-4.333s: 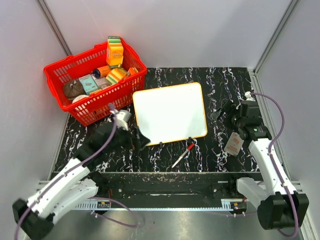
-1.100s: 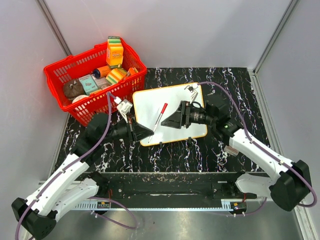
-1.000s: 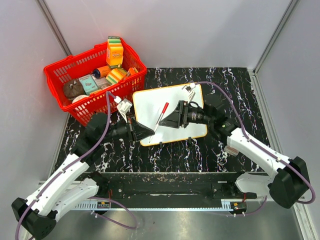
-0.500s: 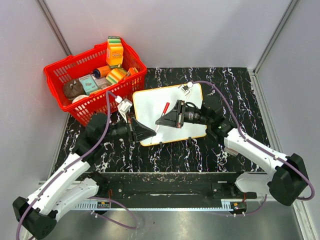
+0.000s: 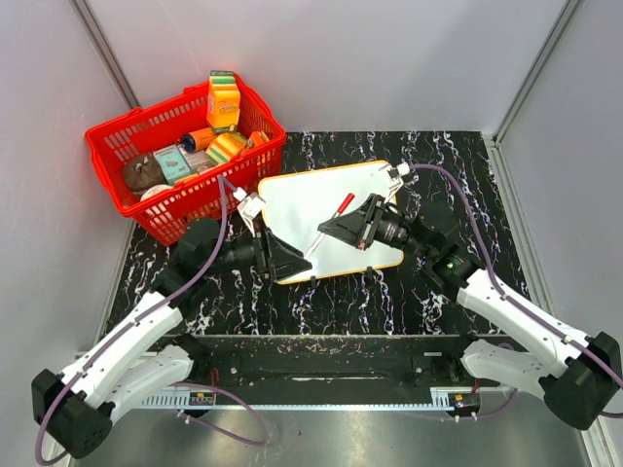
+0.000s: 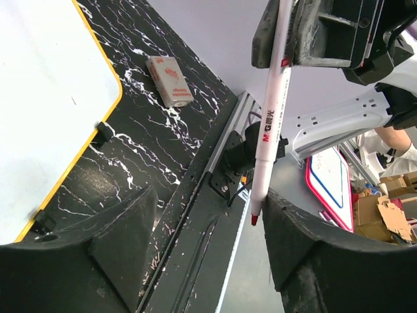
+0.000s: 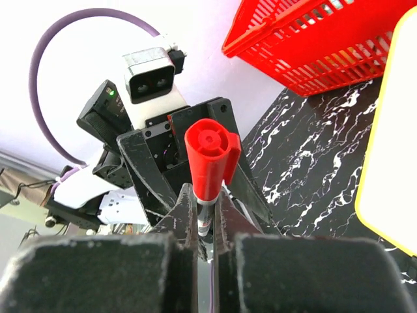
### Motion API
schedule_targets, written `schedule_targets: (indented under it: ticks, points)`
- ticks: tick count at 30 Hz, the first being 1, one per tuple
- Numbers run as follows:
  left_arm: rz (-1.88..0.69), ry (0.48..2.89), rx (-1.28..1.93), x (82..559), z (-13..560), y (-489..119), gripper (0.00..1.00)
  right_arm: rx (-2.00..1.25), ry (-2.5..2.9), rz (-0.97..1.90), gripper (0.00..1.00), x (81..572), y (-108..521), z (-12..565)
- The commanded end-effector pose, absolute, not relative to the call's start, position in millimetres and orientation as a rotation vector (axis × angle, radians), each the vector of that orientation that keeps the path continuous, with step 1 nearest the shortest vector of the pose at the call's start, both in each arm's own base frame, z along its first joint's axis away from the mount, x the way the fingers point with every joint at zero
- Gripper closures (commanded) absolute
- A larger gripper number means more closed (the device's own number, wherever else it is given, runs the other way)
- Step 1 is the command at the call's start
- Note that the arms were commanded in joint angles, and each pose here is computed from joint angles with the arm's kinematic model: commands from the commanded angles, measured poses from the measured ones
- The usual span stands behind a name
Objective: Write a sentence on the whiteboard
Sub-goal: Pass from the left arm to the right, then pass from the right arm to the left
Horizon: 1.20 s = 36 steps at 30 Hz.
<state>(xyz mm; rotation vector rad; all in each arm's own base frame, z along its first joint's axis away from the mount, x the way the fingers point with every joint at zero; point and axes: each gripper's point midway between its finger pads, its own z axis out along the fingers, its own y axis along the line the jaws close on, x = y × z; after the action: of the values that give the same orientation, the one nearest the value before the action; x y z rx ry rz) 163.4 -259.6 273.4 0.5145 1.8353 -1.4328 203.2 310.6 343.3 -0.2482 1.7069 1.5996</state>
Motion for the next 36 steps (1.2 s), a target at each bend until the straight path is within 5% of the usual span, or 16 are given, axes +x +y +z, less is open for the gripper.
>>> schedule_targets:
  ticks: [1,7,10,14,15,16,19,27,31,36]
  points:
    - [-1.488,1.735,0.550,165.5,293.7,-267.5,0.33,-0.190,1.708,1.544,1.00,213.4,309.1,339.1]
    - [-1.506,1.708,0.564,167.7,302.9,-272.6,0.37,-0.202,1.746,1.555,1.00,212.1,313.4,329.7]
    - [-1.507,1.693,0.571,168.1,307.1,-273.5,0.46,-0.205,1.754,1.552,1.00,211.9,313.4,327.1]
    - [-1.509,1.701,0.572,169.7,305.7,-275.3,0.78,-0.210,1.759,1.558,1.00,209.7,313.5,324.5]
    - [-1.510,1.707,0.571,170.4,304.4,-275.8,0.96,-0.219,1.762,1.564,1.00,207.4,314.0,323.6]
    - [-1.511,1.710,0.571,170.4,303.7,-276.0,1.00,-0.228,1.759,1.563,1.00,206.9,313.6,323.9]
    - [-1.503,1.727,0.576,169.6,299.5,-275.3,1.00,-0.293,1.745,1.569,0.93,200.1,314.3,326.2]
    - [-1.475,1.731,0.620,161.2,298.6,-269.6,1.00,-0.356,1.740,1.541,0.32,187.2,305.5,323.9]
    - [-1.502,1.729,0.675,151.3,298.6,-269.3,1.00,-0.396,1.727,1.548,0.22,181.2,304.1,326.3]
    - [-1.536,1.707,0.725,142.0,301.5,-269.2,1.00,-0.435,1.714,1.574,0.23,176.7,307.2,332.4]
